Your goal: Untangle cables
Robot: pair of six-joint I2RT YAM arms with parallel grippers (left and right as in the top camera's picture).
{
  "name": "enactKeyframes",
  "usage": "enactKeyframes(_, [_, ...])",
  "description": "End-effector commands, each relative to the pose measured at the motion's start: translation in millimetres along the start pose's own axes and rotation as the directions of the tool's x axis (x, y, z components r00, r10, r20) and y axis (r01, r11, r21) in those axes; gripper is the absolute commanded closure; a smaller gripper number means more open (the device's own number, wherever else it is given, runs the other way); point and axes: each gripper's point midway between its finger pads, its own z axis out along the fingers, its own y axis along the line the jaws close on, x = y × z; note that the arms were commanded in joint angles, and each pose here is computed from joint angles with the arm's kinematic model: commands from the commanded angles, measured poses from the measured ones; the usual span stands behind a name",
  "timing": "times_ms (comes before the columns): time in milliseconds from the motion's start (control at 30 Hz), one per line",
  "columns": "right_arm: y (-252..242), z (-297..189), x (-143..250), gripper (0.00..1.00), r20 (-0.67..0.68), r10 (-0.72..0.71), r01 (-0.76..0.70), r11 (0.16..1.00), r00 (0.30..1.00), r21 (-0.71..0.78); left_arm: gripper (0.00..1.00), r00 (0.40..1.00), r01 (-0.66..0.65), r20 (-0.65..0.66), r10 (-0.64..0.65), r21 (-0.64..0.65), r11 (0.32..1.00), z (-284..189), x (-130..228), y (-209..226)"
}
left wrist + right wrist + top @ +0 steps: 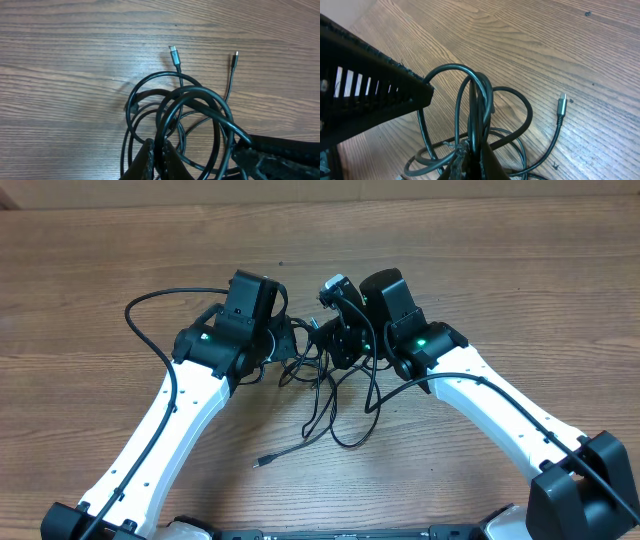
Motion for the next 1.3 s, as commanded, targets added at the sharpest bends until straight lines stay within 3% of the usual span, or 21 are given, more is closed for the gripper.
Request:
enactKeyframes(0, [-6,0,-5,0.96,0.017,0.062,-0.062,0.998,0.998,0.025,0.96,0.998,0.05,0.03,-0.048,-0.063,0.997,-3,-6,12])
enactKeyframes(200, [-48,-11,-8,0.96,0.084,0.257,-0.268,0.946,0.963,0.182,0.96,0.984,0.174,0.051,-0.168,-0.168,0.97,-5,-1,33])
enactKeyframes(500, [-89,-29,-8,0.96,0.163,0.43,-0.458,0.858,0.888,0.232,0.95,0.983,0.182,0.058,-0.175,-0.183,0.966,-6,-1,36])
enactKeyframes(667, [-92,-32,-8,0.96,0.161,0.43,-0.457,0.86,0.888,0.227,0.96,0.983,0.182,0.058,-0.174,-0.182,0.966,-6,-1,36])
enactKeyframes(800, [-73,-28,-11,0.96,0.108,0.326,-0.339,0.931,0.939,0.137,0.96,0.986,0.164,0.054,-0.157,-0.182,0.969,-6,-1,36])
enactKeyframes(867, [-59,-26,-13,0.88,0.083,0.258,-0.263,0.962,0.963,0.066,0.96,0.99,0.139,0.049,-0.133,-0.181,0.974,-6,-1,36])
enactKeyframes(1000, [-32,-26,-14,0.47,0.058,0.124,-0.119,0.99,0.991,-0.079,0.96,0.999,0.041,0.022,-0.038,-0.148,0.988,-4,-1,29])
enactKeyframes(1100, [-14,-27,-12,0.39,0.055,0.027,-0.017,0.984,0.998,-0.177,0.96,0.999,-0.034,0.0,0.034,-0.079,0.996,-3,0,15])
enactKeyframes(1267, [-8,-24,-9,0.39,0.046,0.002,0.007,0.983,0.999,-0.183,0.96,0.996,-0.094,0.004,0.094,0.012,0.995,-2,-3,-3])
